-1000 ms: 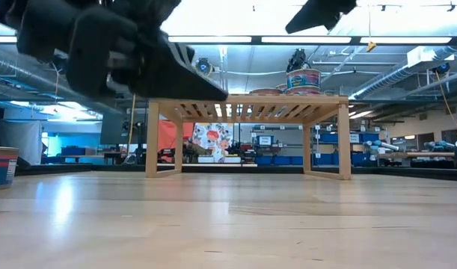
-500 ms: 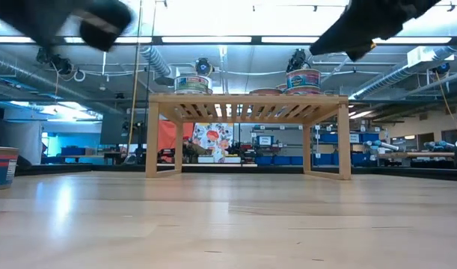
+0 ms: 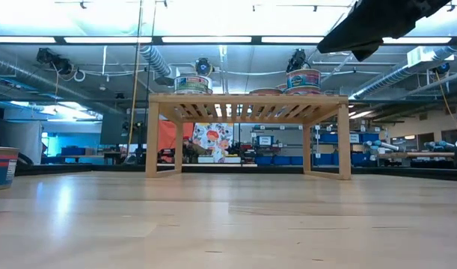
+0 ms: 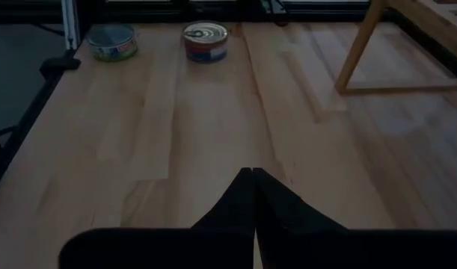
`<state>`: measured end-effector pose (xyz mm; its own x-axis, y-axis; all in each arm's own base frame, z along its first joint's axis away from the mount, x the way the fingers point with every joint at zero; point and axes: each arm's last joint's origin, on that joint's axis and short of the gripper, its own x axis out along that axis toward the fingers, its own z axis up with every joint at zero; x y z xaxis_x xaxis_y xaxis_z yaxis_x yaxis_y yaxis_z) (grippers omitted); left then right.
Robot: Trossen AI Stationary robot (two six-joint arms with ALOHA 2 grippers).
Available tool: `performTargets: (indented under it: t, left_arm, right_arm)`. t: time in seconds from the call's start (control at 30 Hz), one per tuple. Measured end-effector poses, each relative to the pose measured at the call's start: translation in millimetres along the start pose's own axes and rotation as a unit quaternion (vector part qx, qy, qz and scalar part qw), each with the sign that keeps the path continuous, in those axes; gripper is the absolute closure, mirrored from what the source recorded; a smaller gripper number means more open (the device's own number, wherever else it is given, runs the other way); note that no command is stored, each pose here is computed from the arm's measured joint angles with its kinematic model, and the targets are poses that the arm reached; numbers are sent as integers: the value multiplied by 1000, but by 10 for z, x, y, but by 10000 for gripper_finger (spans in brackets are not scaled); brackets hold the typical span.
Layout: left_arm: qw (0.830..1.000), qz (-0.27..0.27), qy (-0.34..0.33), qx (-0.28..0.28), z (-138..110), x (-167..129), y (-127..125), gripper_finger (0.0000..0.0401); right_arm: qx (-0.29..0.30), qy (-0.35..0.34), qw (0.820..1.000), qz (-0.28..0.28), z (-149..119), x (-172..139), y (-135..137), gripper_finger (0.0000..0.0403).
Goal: Stack canned seafood by type on shelf
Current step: Put the green tuna can on the shelf
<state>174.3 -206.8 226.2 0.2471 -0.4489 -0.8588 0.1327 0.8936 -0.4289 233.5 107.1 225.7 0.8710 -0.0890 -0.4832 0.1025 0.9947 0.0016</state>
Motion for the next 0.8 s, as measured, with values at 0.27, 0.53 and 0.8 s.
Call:
performTargets:
  t: [0.27,0.53,0.8]
  left_arm:
    - [998,25,41,-28,-136,311,-94,401]
    - [997,57,27,-34,-81,628,-54,401]
    - [993,111,-15,-29,89,629,138,401]
  right_arm:
    - [-19,0,1000,0,-1,0,-1,396]
    - [-52,-5,999,-4,18,14,-23,395]
    - [-69,-6,998,-9,30,27,-49,395]
